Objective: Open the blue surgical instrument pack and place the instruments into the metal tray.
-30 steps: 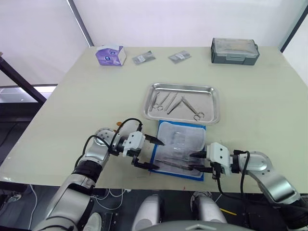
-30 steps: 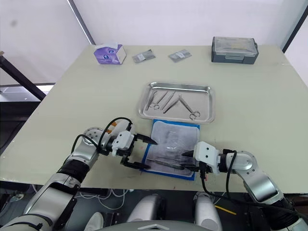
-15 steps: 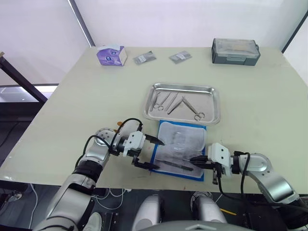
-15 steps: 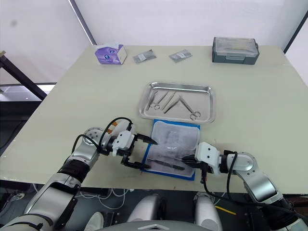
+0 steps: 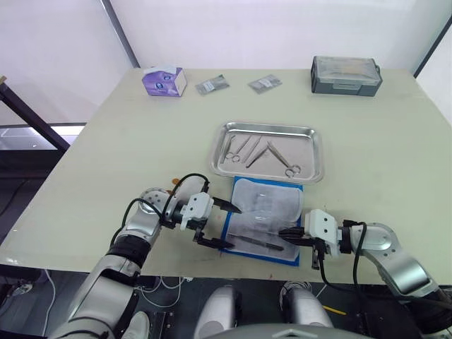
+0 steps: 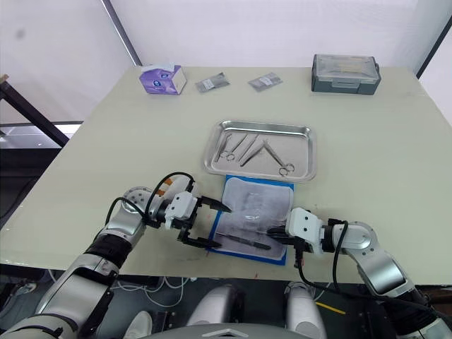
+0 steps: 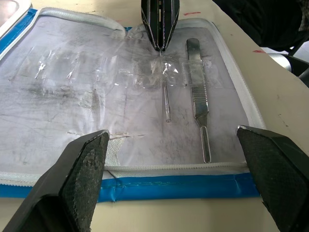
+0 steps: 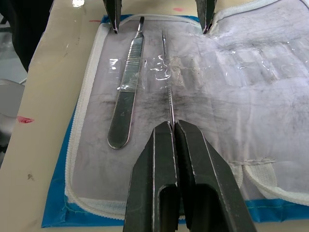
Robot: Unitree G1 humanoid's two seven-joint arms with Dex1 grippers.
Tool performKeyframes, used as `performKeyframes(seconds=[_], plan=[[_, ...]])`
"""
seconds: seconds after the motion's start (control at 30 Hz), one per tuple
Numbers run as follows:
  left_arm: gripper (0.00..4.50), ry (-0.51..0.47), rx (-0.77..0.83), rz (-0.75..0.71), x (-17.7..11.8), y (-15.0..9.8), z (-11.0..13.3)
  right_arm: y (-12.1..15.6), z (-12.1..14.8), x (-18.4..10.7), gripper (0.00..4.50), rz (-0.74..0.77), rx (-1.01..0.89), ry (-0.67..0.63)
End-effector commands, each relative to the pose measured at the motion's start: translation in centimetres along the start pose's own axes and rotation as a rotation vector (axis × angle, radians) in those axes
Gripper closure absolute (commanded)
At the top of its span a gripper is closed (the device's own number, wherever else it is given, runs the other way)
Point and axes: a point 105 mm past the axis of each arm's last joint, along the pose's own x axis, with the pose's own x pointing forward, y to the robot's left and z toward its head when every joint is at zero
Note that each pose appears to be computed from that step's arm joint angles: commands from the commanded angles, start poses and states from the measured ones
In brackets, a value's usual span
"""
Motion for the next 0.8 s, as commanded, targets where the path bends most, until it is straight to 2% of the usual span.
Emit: performKeyframes(seconds=[0.03, 0.4, 0.8], plan=[[0.00, 0.133, -0.148, -0.062, 0.1, -2.4, -3.8, -0.4, 1.6, -0.3, 4.44, 0.003, -0.077, 0.012], [0.00, 0.131, -0.145, -0.064, 0.3, -2.4, -3.8, -0.7, 5.1, -0.6, 4.44, 0.039, -0.218, 0.060], [0.00, 0.132, -0.145, -0.066, 0.4, -2.4, -3.9, -0.9, 5.3, -1.8, 4.44, 0.037, -0.293, 0.126]])
